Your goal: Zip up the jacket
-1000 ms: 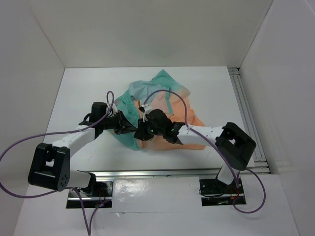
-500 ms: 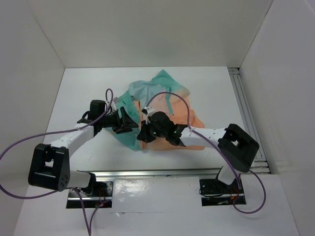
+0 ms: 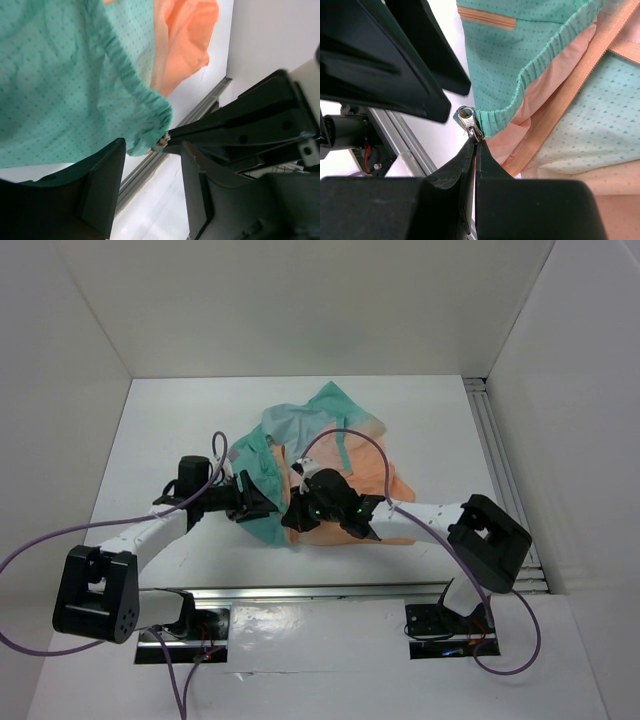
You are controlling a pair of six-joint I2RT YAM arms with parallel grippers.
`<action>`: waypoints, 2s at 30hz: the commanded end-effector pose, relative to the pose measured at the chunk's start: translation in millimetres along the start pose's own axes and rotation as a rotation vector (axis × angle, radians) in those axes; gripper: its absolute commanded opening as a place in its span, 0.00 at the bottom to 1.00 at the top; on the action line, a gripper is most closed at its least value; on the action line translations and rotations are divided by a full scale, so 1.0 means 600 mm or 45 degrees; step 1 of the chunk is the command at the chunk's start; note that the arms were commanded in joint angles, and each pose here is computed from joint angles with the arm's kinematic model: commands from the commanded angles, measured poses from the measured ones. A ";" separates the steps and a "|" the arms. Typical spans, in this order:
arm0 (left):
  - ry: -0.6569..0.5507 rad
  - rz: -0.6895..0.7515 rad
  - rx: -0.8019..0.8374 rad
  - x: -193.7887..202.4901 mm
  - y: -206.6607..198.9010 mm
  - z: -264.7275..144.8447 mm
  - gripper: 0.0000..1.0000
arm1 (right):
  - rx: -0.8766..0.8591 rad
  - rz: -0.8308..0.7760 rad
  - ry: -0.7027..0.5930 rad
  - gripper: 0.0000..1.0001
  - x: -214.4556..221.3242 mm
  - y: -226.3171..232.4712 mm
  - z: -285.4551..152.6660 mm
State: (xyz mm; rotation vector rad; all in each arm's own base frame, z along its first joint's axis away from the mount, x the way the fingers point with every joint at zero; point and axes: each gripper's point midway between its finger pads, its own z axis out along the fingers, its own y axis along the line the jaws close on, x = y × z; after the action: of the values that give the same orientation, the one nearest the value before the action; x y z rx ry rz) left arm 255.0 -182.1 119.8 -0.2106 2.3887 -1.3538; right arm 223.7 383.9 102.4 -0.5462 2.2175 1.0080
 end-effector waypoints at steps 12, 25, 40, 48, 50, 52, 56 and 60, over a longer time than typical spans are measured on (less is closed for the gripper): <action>0.026 0.058 0.104 0.018 -0.020 0.008 0.48 | -0.050 0.004 -0.129 0.00 -0.048 0.018 -0.019; 0.029 0.062 0.053 0.009 -0.020 0.025 0.35 | -0.056 0.002 -0.138 0.00 -0.055 0.022 -0.019; 0.005 0.071 0.057 -0.012 -0.042 0.022 0.00 | -0.037 0.009 -0.107 0.05 -0.045 0.016 -0.020; 0.064 0.198 0.189 -0.025 -0.082 0.022 0.00 | 0.122 0.008 -0.173 0.53 -0.075 -0.008 -0.103; 0.074 0.242 0.240 -0.034 -0.102 0.020 0.00 | 0.144 0.022 -0.253 0.49 -0.104 -0.015 -0.140; 0.095 0.283 0.282 -0.037 -0.114 0.019 0.00 | 0.181 0.061 -0.305 0.46 -0.127 -0.035 -0.163; 0.113 0.345 0.330 -0.042 -0.138 0.010 0.00 | 0.150 0.162 -0.295 0.42 -0.153 -0.053 -0.175; 0.146 0.398 0.392 -0.034 -0.148 0.004 0.00 | 0.110 0.222 -0.155 0.41 -0.152 -0.055 -0.134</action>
State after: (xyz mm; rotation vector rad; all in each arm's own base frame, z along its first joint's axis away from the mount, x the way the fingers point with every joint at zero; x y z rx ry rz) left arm 273.9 -218.8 180.1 0.1458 2.2482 -1.5279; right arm 286.0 298.1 202.5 -0.2137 2.1035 0.9477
